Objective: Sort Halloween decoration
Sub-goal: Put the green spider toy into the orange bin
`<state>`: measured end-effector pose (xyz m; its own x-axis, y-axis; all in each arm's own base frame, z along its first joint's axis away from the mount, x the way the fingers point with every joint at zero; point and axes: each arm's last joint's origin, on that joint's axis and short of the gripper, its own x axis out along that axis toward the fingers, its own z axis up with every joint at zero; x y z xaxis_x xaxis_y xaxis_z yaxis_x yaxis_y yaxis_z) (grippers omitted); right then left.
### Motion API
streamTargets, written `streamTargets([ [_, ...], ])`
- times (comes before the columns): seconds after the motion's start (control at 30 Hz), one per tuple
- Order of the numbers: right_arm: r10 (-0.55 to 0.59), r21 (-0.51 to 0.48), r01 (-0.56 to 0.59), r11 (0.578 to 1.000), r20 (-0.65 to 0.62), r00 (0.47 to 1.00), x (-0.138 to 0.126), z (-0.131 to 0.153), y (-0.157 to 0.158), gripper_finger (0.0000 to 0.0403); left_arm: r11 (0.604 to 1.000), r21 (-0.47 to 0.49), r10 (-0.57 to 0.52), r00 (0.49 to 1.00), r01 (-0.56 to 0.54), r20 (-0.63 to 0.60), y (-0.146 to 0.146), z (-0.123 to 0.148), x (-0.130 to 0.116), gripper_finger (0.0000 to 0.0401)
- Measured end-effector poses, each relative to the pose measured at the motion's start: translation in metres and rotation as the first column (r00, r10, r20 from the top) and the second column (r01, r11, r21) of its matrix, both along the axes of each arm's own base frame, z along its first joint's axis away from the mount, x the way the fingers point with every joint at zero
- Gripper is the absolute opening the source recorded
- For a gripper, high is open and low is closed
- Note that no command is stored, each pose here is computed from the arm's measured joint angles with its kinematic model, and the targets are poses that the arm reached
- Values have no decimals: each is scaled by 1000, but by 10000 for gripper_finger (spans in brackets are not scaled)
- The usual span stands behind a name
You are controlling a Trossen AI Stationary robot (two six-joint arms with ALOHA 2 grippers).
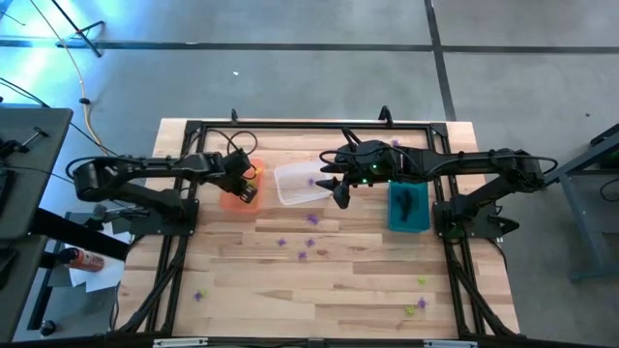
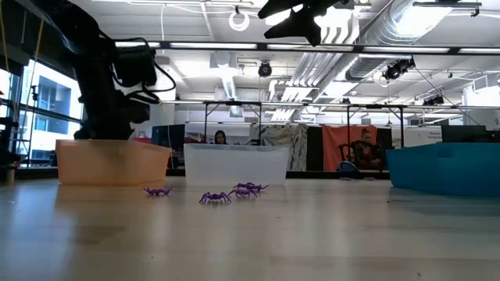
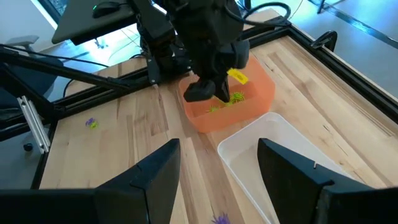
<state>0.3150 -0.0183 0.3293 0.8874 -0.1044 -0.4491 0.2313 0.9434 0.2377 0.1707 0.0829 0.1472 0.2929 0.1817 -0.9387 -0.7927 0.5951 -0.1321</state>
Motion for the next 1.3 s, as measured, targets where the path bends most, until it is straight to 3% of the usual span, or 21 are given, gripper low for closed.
streamTargets([
  [0.3,2,-3,-2,1000,0,1000,0,0,0,211,999,17,-32,999,31,26,1,2,3,16],
  [0.63,5,-9,-5,1000,-1,1000,0,0,0,211,998,28,-54,998,53,28,2,34,5,145],
  [0.8,5,-11,-5,1000,30,1000,1,3,0,211,996,51,-87,978,78,192,1,81,7,189],
  [0.93,-6,10,5,1000,85,996,3,7,0,211,986,141,-149,878,94,455,-9,133,2,199],
  [1.07,-28,55,21,998,117,993,4,10,0,211,943,321,-299,649,89,699,-30,178,-13,197],
  [1.17,-42,84,32,996,116,992,4,10,0,211,918,395,-357,515,38,779,-43,195,-27,196],
  [1.3,-74,150,57,987,104,992,4,8,0,211,895,446,-394,455,-6,798,-51,205,-44,196],
])
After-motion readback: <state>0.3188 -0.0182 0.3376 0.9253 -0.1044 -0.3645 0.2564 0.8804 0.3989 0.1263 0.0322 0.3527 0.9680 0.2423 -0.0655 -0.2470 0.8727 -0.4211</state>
